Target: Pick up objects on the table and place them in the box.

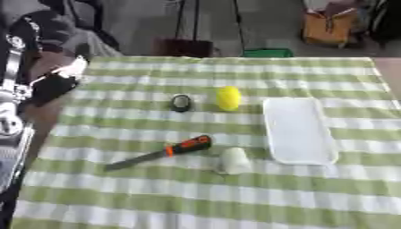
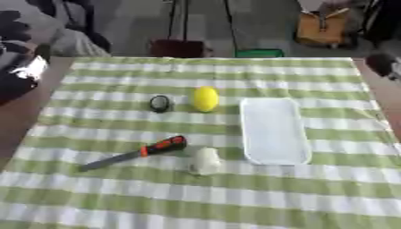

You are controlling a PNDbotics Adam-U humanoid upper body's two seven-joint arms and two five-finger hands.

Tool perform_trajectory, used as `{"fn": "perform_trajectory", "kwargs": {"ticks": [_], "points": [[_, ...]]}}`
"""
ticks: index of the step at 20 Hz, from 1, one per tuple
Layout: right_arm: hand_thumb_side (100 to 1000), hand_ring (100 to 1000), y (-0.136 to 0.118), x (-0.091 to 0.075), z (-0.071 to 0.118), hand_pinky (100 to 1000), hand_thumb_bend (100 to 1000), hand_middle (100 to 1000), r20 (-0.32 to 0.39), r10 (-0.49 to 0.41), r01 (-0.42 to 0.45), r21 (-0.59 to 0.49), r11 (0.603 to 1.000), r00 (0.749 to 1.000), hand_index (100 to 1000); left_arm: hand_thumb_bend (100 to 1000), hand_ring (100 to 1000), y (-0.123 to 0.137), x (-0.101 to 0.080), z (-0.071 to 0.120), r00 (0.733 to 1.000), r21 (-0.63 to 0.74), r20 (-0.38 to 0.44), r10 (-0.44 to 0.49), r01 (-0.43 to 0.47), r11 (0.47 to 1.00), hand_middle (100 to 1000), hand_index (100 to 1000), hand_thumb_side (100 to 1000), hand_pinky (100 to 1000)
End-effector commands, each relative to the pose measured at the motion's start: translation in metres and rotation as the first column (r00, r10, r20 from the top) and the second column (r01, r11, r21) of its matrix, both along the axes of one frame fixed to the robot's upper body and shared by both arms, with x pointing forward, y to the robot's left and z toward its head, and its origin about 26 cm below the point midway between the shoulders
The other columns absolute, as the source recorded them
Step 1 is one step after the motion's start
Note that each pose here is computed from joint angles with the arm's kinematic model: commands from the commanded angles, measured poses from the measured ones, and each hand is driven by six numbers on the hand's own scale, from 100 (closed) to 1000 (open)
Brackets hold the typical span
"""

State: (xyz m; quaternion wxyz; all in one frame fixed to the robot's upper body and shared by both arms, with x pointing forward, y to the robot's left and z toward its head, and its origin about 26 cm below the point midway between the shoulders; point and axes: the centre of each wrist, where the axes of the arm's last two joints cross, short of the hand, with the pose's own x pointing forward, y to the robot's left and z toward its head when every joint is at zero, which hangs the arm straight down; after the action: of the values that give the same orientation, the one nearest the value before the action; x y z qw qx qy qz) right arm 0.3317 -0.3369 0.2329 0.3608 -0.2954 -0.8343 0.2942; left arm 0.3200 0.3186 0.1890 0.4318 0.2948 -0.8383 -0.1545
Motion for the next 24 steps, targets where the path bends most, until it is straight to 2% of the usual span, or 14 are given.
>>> {"fn": "perform_trajectory", "kwargs": {"ticks": [1,2,5,15,16,24], "points": [[534,592,-0.003,-0.001,0.011,533,702,670,0.034,-0.014,0.014,-0.020,1.000,0.999,851,165,707,0.004,-0.001,0.013,0.999,0.035,0.033,0.006,-0.007,0.999,826,692,150,650],[534,592,-0.003,-0.001,0.011,532,701,669,0.034,-0.014,0.014,-0.020,1.000,0.999,850,131,706,0.004,-0.001,0.013,0.999,0.036,0.032,0.005,-0.007,0.999,826,693,130,649],[534,592,-0.003,-0.001,0.011,533,701,669,0.035,-0.014,0.015,-0.019,1.000,0.999,850,133,707,0.004,0.000,0.013,0.999,0.039,0.032,0.004,-0.005,0.999,826,695,133,649],[531,592,-0.003,-0.001,0.011,532,701,669,0.034,-0.015,0.016,-0.020,1.000,0.999,850,158,708,0.004,0.000,0.014,0.999,0.044,0.032,0.001,-0.002,0.999,826,732,137,646],[531,592,-0.003,-0.001,0.011,532,701,669,0.034,-0.015,0.016,-0.021,1.000,0.999,850,183,711,0.004,0.001,0.015,1.000,0.053,0.026,-0.002,0.001,0.999,828,741,144,648],[529,591,-0.003,0.000,0.009,531,700,668,0.018,-0.008,0.008,-0.027,1.000,1.000,850,267,739,-0.002,0.025,0.028,0.993,0.251,-0.102,-0.063,0.087,0.964,839,790,167,679]]}}
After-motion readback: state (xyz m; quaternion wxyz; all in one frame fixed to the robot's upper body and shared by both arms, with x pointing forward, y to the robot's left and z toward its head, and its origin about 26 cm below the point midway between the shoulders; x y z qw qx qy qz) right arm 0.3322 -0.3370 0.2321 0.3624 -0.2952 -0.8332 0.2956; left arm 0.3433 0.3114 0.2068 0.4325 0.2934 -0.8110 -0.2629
